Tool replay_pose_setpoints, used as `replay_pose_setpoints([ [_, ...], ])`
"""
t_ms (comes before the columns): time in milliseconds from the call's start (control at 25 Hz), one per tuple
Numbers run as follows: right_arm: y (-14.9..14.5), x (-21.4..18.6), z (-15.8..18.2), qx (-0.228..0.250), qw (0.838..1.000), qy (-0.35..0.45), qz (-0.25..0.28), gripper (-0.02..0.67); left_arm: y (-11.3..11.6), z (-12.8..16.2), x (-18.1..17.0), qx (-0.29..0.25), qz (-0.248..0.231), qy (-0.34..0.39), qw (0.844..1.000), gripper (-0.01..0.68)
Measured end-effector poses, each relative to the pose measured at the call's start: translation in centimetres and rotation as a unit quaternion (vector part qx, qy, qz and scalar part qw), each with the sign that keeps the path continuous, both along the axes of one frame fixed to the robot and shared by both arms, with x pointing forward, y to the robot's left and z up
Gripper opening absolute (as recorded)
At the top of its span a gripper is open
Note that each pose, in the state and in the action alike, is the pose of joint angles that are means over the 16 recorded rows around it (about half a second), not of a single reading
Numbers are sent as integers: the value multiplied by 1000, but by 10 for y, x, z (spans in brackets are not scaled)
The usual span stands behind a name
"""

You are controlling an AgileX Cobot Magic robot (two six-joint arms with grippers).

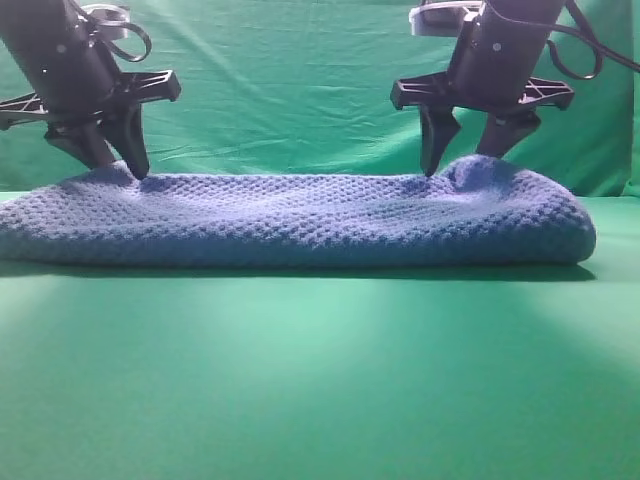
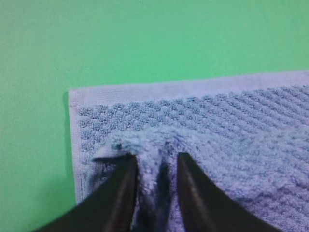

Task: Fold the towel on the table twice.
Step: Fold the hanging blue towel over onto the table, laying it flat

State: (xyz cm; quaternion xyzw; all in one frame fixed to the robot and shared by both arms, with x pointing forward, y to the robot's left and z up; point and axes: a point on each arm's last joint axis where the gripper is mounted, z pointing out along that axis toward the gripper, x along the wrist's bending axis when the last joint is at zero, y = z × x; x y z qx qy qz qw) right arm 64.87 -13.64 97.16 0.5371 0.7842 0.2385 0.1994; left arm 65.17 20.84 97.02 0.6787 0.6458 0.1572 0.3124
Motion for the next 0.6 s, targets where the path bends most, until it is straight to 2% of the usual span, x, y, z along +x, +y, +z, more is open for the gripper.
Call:
replay_pose_setpoints([
  [160, -2, -1, 17, -5, 1000, -5, 0, 459, 0, 13, -4, 4, -10, -9, 1000, 377],
  [280, -4, -5, 38, -11, 1000, -5, -3, 485, 1, 32, -10, 4, -19, -20, 1000, 441],
  [360, -7, -10, 56, -15, 1000, -7, -7, 455, 2, 48, -17, 4, -24, -29, 999, 448],
  [440, -11, -16, 77, -18, 1000, -9, -11, 393, 3, 66, -25, 2, -30, -38, 999, 423],
  [600, -22, -36, 123, -21, 999, -15, -22, 233, 6, 105, -48, -3, -40, -59, 997, 302],
])
